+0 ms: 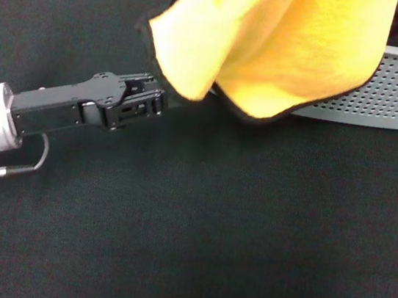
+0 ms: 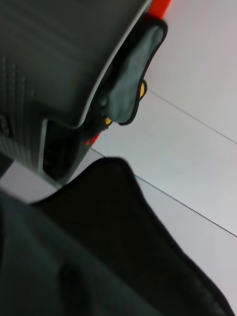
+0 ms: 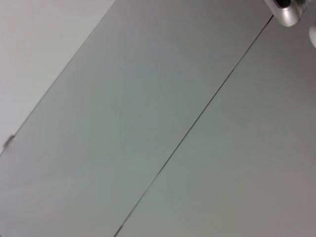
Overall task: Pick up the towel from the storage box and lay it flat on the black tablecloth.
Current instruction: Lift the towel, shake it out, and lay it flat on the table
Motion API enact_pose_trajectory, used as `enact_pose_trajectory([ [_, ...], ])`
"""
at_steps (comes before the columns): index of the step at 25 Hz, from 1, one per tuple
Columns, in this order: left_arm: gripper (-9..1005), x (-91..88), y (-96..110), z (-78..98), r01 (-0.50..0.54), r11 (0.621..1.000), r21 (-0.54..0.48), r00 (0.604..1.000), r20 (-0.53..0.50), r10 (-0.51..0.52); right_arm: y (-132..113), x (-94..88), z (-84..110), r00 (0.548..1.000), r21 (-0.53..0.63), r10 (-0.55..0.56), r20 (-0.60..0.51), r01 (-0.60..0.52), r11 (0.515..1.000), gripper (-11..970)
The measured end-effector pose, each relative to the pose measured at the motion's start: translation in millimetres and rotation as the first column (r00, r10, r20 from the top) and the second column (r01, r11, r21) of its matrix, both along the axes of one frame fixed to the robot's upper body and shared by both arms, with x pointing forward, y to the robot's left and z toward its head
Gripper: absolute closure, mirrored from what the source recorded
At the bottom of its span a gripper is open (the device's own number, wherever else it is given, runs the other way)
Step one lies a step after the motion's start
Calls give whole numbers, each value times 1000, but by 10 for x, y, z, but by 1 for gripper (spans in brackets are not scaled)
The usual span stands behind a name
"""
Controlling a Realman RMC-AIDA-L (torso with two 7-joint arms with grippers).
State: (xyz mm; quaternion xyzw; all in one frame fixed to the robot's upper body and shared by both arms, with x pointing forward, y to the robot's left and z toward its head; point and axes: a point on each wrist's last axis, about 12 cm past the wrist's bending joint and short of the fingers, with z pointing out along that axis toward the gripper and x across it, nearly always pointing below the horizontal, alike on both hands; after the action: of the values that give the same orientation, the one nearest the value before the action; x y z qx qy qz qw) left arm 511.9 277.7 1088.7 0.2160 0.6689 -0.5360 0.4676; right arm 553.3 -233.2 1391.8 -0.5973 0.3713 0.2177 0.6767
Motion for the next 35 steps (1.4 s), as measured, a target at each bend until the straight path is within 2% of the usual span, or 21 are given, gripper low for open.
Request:
enact_pose_trajectory([
  [5,645,-129,93,86,86,996,-38,996,23,-85,-14,-16,85,999,-58,22,28,-20,998,929],
  [11,645,-300,273,268,172,979,-110,978,141,-156,-65,-43,92,999,-77,12,38,-9,997,926],
  [16,645,-269,258,334,203,972,-117,968,176,-181,-77,-96,37,998,-127,50,27,-46,991,924],
  [22,645,-120,19,414,289,949,-125,945,196,-262,-69,-151,-91,996,-163,89,6,-87,983,922],
  [28,645,29,-296,547,420,900,-115,894,227,-387,-43,-179,-197,996,-202,92,-10,-92,975,920],
  [32,646,50,-437,639,497,859,-118,852,252,-459,-19,-156,-310,998,-234,58,-25,-62,970,918],
  [35,646,18,-505,645,545,831,-115,824,254,-505,12,-123,-399,999,-242,26,-30,-33,970,917],
])
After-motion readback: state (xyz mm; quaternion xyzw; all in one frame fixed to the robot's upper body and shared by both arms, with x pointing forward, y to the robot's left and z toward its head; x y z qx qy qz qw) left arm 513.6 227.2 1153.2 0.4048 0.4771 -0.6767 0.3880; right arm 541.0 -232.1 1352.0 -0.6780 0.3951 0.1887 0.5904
